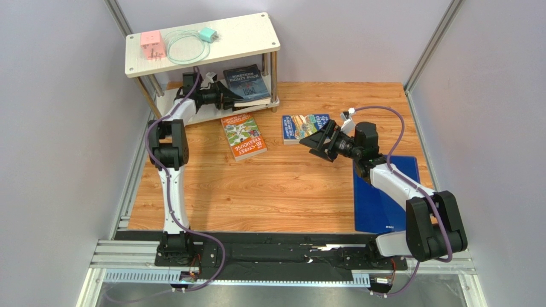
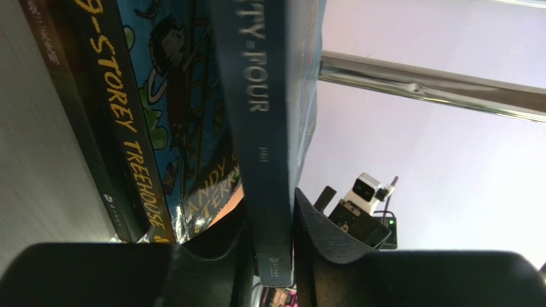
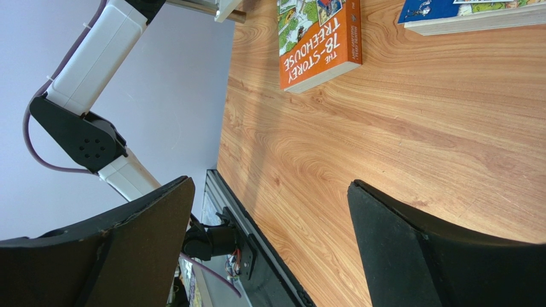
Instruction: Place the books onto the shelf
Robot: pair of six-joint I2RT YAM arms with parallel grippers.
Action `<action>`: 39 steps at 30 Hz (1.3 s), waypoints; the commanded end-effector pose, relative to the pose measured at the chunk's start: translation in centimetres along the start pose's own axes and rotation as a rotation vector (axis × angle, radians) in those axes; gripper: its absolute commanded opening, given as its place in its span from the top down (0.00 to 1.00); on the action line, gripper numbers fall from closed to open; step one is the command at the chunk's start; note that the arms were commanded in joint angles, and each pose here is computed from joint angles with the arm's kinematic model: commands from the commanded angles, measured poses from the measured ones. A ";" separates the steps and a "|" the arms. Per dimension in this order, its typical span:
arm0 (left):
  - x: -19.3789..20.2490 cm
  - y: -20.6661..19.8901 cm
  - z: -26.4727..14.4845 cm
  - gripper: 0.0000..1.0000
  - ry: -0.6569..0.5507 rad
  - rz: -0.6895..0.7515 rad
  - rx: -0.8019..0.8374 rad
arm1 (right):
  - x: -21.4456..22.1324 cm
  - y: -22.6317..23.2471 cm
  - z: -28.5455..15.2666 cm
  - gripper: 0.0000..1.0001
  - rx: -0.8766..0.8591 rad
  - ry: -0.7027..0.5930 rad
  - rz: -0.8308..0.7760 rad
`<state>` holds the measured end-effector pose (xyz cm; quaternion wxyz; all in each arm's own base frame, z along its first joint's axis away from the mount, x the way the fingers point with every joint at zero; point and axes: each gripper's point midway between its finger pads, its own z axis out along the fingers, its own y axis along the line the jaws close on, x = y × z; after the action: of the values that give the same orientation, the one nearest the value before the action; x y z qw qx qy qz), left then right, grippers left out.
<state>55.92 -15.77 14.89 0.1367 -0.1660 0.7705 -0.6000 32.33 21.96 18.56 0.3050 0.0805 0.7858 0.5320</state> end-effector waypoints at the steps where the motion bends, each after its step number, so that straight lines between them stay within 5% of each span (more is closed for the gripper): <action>1: -0.1 -1.4 -0.7 0.64 0.012 0.099 -0.024 | -0.1 0.2 0.0 0.04 -0.023 -0.007 -0.040; 3: -0.1 -1.3 -0.8 0.36 0.007 0.089 -0.054 | 0.1 0.1 -0.1 0.04 -0.023 -0.005 -0.037; 5: -0.2 -1.4 -1.1 0.28 0.000 0.121 -0.073 | 0.1 0.1 -0.1 0.04 -0.023 -0.005 -0.037; 24: 1.7 0.4 -6.3 0.25 -0.187 0.151 -0.453 | 0.4 0.0 -0.4 0.04 -0.032 -0.013 -0.033; 33: 7.3 1.2 -9.6 0.25 -0.249 0.269 -0.572 | -0.1 -0.9 -0.1 0.02 0.026 -0.016 -0.062; 39: 14.2 0.8 -6.2 0.28 -0.158 0.439 -0.638 | -0.2 -4.6 1.3 0.02 0.121 -0.024 0.021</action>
<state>41.85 -11.83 13.48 0.2060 -0.1726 0.9149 -0.3012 32.11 21.49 15.51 0.2930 0.0907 0.8049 0.5079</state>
